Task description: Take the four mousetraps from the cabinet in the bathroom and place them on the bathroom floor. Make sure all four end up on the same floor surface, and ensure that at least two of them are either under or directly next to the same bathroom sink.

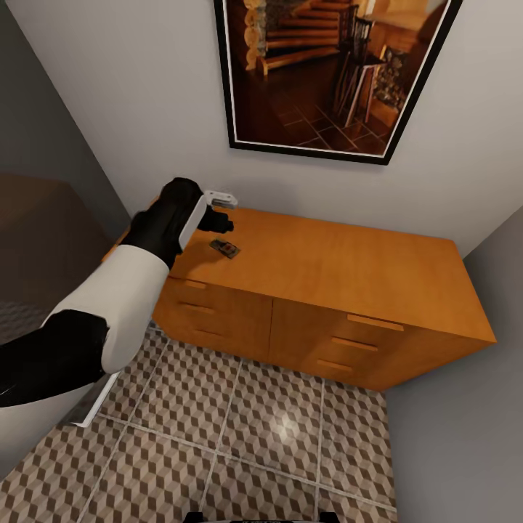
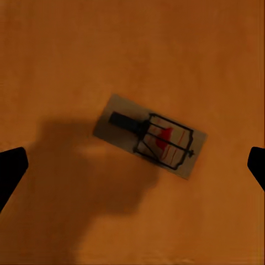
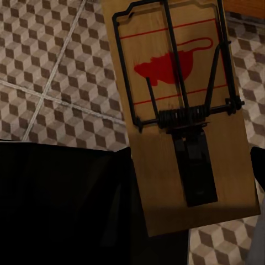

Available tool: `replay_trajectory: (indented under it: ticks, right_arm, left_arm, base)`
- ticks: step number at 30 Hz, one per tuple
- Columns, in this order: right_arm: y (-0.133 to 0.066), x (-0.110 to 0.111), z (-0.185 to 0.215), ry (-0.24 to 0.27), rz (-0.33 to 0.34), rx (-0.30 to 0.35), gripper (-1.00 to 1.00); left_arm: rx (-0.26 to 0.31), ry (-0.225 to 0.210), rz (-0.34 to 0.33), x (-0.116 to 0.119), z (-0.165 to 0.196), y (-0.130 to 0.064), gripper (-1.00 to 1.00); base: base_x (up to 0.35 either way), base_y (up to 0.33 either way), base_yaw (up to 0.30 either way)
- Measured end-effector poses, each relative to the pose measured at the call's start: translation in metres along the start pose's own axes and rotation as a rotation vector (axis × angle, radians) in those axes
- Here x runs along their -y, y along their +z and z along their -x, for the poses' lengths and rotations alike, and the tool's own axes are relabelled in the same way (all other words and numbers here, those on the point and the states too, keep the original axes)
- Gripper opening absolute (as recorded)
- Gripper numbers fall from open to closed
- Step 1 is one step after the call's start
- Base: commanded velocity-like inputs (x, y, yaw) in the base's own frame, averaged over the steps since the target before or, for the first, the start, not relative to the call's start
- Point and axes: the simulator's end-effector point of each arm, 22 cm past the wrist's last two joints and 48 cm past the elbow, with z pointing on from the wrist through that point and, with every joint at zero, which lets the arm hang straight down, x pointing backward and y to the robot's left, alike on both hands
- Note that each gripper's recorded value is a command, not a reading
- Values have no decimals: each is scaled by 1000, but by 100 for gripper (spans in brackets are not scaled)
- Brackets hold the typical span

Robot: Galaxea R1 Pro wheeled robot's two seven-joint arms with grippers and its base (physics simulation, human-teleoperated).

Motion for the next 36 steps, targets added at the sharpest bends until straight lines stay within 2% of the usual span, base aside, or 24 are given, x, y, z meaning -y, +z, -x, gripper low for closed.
replay_trajectory:
  ticks: [3,9,12,17,19,36]
  right_arm:
    - [0,0,0,0,0,0,-100]
    - [0,0,0,0,0,0,-100]
    - [0,0,0,0,1,0,-100]
    - [0,-1,0,1,2,0,-100]
    - [0,-1,0,1,2,0,-100]
    - [0,-1,-1,4,-3,-1,-100]
  left_arm:
    - [-29,-5,12,-3,-10,6,100]
    - [-36,-16,-2,2,-13,7,100]
    - [-38,-29,-25,8,-13,7,100]
    - [-44,-85,-111,28,-14,7,100]
    - [-45,-95,-126,31,-14,6,100]
    - [-41,-109,-144,33,-12,5,100]
  base:
    - [0,0,0]
    - [0,0,0]
    - [0,0,0]
    - [0,0,0]
    - [0,0,0]
    - [0,0,0]
